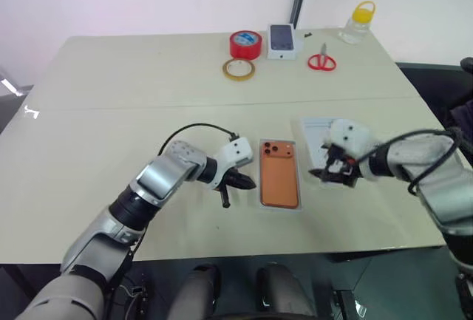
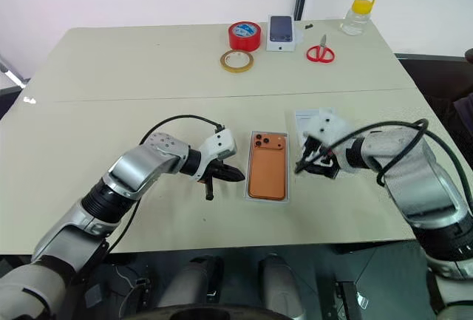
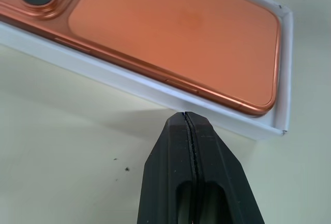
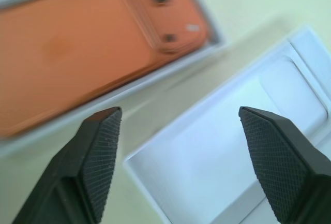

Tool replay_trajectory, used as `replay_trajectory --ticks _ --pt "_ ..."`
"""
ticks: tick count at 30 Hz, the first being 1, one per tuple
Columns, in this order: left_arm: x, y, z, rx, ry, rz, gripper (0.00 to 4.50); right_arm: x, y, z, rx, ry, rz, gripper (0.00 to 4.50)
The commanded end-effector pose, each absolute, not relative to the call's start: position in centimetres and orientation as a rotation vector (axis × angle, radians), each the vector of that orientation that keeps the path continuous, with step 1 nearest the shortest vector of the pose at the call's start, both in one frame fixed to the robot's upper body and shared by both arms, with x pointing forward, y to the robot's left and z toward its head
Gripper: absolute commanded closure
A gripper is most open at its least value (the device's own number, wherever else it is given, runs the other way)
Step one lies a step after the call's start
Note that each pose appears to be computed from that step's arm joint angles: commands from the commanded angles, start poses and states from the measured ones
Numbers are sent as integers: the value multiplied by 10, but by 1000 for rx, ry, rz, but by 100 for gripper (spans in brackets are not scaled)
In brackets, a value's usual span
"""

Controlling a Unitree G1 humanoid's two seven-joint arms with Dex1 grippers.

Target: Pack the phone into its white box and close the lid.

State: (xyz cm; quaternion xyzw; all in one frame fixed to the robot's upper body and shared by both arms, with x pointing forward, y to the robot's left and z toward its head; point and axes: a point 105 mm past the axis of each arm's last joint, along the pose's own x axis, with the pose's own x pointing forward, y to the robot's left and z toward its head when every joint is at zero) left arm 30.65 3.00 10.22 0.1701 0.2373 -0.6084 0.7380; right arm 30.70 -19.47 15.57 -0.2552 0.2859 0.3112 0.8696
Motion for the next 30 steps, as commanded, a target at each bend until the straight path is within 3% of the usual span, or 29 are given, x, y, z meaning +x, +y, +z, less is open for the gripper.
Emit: replay_trajectory --ticks 1,3,7,11,19,22,27,30 --pt "342 47 152 270 290 -1223 450 315 -210 152 -362 681 484 65" --pt "348 55 168 209 231 -1216 450 316 -212 149 -297 719 434 65" --pt "335 69 183 221 149 -1316 450 316 -209 143 -237 774 392 65" --pt "309 83 175 309 149 -1447 450 319 -209 138 -238 790 349 65" --pt "281 96 153 345 215 -1522 450 327 -206 128 -211 804 278 65" --pt "278 98 147 376 225 -1507 450 328 -203 126 -212 803 269 192" --pt "281 102 142 377 230 -1455 450 329 -201 131 -194 775 276 444" --pt "285 106 140 374 229 -1406 450 333 -200 144 -163 726 285 448"
